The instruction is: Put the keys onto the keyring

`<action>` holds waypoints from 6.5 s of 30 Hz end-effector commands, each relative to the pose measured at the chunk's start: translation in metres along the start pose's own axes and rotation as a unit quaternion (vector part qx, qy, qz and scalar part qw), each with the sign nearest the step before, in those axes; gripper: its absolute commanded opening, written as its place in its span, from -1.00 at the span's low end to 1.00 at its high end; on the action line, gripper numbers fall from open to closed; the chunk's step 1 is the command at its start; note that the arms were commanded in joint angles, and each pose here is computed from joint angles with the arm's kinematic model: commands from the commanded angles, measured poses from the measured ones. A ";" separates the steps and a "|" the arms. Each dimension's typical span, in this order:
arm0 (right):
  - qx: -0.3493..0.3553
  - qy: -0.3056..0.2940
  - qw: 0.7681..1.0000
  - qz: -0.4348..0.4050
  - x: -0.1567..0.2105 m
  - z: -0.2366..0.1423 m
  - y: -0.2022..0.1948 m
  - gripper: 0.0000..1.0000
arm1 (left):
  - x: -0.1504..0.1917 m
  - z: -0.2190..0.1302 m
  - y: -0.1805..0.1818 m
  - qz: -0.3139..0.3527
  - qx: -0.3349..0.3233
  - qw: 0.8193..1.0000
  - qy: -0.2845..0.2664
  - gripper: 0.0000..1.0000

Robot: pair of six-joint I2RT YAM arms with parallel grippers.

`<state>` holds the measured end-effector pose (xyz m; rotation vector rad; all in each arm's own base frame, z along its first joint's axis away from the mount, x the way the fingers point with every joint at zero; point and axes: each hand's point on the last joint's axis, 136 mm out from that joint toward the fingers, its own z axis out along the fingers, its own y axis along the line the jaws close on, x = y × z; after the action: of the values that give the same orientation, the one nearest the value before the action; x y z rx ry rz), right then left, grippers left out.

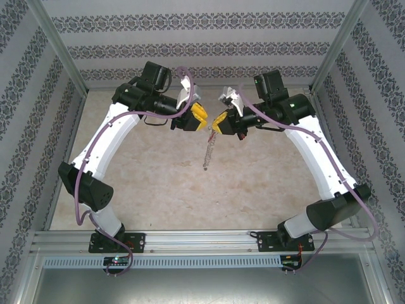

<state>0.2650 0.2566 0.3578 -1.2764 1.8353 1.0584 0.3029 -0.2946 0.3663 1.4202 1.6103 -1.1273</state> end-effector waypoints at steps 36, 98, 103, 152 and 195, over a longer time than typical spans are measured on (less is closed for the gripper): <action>0.001 -0.004 0.999 -0.033 -0.006 -0.002 0.003 -1.00 | 0.008 0.031 -0.023 -0.020 0.087 0.996 0.006 -0.54; -0.024 -0.222 0.970 0.094 0.000 -0.018 0.002 -0.54 | -0.034 0.014 -0.029 0.050 0.039 0.994 -0.083 -1.00; -0.019 -0.213 0.972 0.099 0.004 -0.017 0.000 -1.00 | -0.036 0.013 -0.029 0.051 0.035 0.994 -0.086 -1.00; 0.022 -0.230 0.968 0.094 -0.010 -0.060 0.005 -0.24 | -0.046 0.014 -0.025 0.070 0.004 0.990 -0.123 -1.00; 0.070 0.005 0.996 0.058 0.015 -0.012 -0.020 -1.00 | -0.022 -0.006 -0.014 0.054 -0.036 0.998 -0.013 -0.23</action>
<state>0.2915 0.2445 0.3711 -0.9785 1.8587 1.0952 0.2965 -0.3068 0.4103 1.3713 1.4486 -1.0142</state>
